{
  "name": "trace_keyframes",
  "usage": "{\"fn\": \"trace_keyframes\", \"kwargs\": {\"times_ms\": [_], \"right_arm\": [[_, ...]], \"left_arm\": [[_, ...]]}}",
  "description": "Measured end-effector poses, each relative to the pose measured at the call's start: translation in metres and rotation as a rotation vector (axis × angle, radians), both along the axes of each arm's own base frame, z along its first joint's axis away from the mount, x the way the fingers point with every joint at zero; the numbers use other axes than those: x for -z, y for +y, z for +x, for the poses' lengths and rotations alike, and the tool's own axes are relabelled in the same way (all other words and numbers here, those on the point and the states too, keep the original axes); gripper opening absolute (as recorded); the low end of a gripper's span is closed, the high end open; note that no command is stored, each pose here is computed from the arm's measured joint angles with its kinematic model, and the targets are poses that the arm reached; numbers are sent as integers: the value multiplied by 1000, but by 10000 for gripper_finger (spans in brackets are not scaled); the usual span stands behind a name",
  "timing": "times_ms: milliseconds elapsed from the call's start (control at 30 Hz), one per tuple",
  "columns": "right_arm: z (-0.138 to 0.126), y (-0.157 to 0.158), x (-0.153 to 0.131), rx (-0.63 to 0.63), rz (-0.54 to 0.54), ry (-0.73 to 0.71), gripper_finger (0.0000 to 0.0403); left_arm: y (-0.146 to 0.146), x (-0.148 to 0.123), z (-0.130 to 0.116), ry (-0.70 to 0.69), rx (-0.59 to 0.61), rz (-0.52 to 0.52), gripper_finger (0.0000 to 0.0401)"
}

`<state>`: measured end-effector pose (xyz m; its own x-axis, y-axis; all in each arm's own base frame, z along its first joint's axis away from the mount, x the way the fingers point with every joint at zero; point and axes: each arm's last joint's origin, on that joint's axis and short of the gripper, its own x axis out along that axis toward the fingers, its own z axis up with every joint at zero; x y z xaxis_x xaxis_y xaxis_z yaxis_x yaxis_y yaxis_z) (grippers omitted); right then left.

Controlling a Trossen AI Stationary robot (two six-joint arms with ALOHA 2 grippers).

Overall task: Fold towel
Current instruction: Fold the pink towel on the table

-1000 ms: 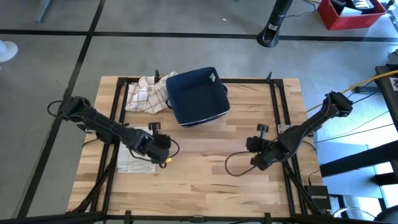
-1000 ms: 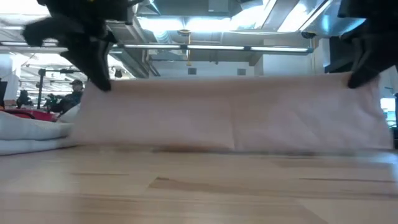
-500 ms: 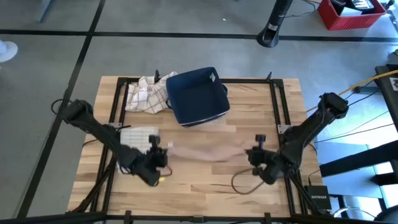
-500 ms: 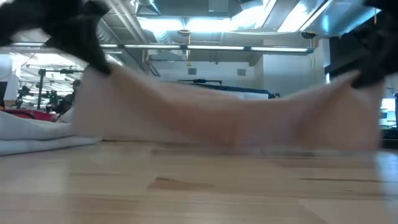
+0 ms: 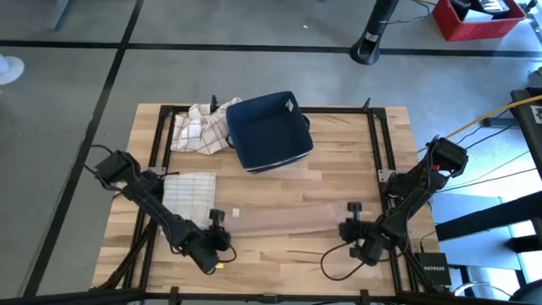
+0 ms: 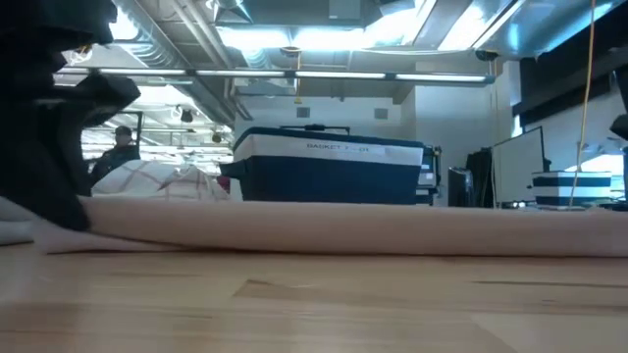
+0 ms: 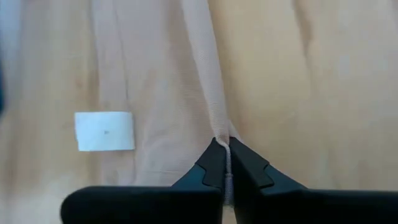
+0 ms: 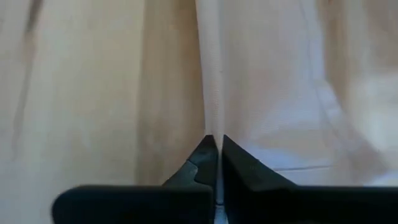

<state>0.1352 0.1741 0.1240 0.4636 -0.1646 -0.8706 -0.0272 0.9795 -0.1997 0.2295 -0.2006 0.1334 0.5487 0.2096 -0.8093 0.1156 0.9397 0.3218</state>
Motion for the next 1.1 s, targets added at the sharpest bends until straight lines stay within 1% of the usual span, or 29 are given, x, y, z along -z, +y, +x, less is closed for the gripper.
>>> {"fn": "trace_keyframes", "kwargs": {"times_ms": [67,133,233,300,400,500,567,700,767,833,933,1033,1100], "right_arm": [[0,1,0,-3,14,9,28],[0,1,1,-5,21,17,44],[-1,1,0,-7,21,21,77],[0,3,-4,-9,10,44,103],[3,7,-17,-11,-15,69,143],[7,13,-32,-19,-33,63,174],[10,16,-38,-36,-40,37,189],[23,20,-45,-5,-29,-111,202],[31,19,-46,26,-13,-168,203],[42,17,-45,47,2,-196,203],[59,9,-40,58,10,-175,204],[74,1,-29,44,32,-91,204],[82,-2,-20,24,50,-34,204]], "left_arm": [[0,0,3,8,2,-40,10],[-1,0,6,16,-6,-114,27],[-1,-1,10,60,-15,-228,64],[-1,-4,14,117,-15,-300,92],[-2,-17,23,200,-3,-396,127],[1,-37,30,239,-15,-452,149],[6,-50,32,237,-46,-459,156],[13,-66,35,181,-84,-489,158],[13,-67,35,161,-109,-491,158],[13,-65,34,145,-127,-469,159],[16,-55,29,111,-201,-442,159],[20,-41,20,134,-291,-450,159],[20,-37,17,160,-328,-473,159]]}}
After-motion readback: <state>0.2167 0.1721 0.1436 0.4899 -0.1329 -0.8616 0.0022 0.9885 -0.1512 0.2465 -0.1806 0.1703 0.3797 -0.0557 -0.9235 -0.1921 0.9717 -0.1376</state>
